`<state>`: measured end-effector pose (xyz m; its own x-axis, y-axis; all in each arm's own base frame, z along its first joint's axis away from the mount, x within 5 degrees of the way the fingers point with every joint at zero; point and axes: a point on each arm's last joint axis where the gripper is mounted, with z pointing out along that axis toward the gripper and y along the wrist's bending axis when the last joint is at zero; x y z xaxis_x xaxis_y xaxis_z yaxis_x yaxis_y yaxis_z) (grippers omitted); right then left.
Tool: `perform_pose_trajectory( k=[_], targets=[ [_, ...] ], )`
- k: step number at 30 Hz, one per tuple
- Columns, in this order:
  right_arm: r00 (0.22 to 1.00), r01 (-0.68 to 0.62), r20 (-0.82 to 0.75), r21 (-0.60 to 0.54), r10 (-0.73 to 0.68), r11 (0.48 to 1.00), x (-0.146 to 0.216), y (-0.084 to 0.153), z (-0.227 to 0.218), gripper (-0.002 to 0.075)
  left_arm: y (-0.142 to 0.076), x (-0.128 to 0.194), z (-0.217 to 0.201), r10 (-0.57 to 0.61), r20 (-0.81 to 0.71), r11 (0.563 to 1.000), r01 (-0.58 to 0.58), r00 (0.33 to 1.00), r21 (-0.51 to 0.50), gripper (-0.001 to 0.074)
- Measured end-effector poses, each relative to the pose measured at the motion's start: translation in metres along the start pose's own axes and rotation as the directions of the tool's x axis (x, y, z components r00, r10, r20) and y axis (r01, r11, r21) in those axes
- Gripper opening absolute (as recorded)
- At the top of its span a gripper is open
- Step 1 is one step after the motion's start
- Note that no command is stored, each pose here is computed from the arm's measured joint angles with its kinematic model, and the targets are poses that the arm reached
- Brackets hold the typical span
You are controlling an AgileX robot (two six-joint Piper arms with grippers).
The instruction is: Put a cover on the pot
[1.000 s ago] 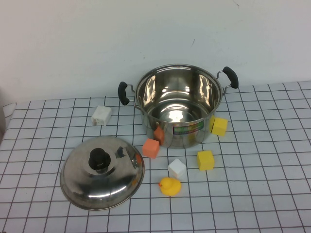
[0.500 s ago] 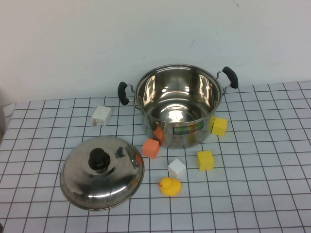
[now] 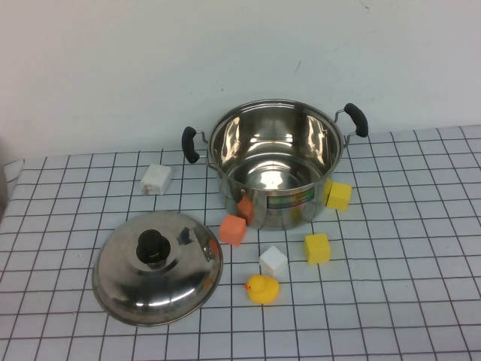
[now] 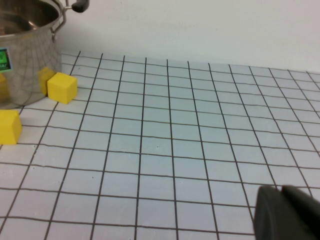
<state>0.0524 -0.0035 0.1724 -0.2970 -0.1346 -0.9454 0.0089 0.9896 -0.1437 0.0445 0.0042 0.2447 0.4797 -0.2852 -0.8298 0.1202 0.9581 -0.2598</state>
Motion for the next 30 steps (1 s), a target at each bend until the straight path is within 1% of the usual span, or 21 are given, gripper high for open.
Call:
perform_pose_trajectory(
  k=[3,6,9,13,16,21,23,26,28,30],
  targets=[
    [1.000,0.000,0.000,0.000,0.000,1.000,0.000,0.000,0.000,0.0009,0.001,-0.004,0.000,-0.048,0.044,0.999,0.048,0.998,-0.008,-0.0001],
    [1.000,0.000,0.000,0.000,0.000,1.000,0.000,0.000,0.000,0.0009,-0.001,-0.006,0.003,-0.068,-0.033,0.998,0.068,0.997,-0.018,-0.0001],
    [1.000,0.000,0.000,0.000,0.000,1.000,0.000,0.000,0.000,0.0009,-0.009,-0.023,0.012,-0.046,-0.094,0.999,0.045,0.995,-0.007,-0.0001],
    [1.000,0.000,0.000,0.000,0.000,1.000,0.000,0.000,0.000,0.0009,-0.018,-0.042,0.034,-0.026,-0.170,1.000,0.025,0.985,-0.010,-0.0001],
    [1.000,0.000,0.000,0.000,0.000,1.000,0.000,0.000,0.000,0.0009,-0.020,-0.045,0.053,-0.025,-0.217,0.999,0.020,0.976,-0.025,-0.0001],
    [1.000,0.000,0.000,0.000,0.000,1.000,0.000,0.000,0.000,0.0009,-0.014,-0.031,0.087,-0.026,-0.198,0.998,0.013,0.980,-0.066,-0.0001],
    [1.000,0.000,0.000,0.000,0.000,1.000,0.000,0.000,0.000,0.0009,-0.014,-0.023,0.102,0.000,-0.226,0.998,-0.015,0.974,-0.064,-0.0001],
    [1.000,0.000,0.000,0.000,0.000,1.000,0.000,0.000,0.000,0.0009,-0.016,-0.004,0.127,0.052,-0.333,0.998,-0.062,0.941,-0.019,-0.0001],
    [1.000,0.000,0.000,0.000,0.000,1.000,0.000,0.000,0.000,0.0009,-0.018,0.015,0.143,0.085,-0.420,0.996,-0.077,0.903,0.037,-0.0001],
    [1.000,0.000,0.000,0.000,0.000,1.000,0.000,0.000,0.000,0.0009,-0.022,0.036,0.157,0.098,-0.481,0.994,-0.058,0.871,0.097,-0.0001]
  ],
)
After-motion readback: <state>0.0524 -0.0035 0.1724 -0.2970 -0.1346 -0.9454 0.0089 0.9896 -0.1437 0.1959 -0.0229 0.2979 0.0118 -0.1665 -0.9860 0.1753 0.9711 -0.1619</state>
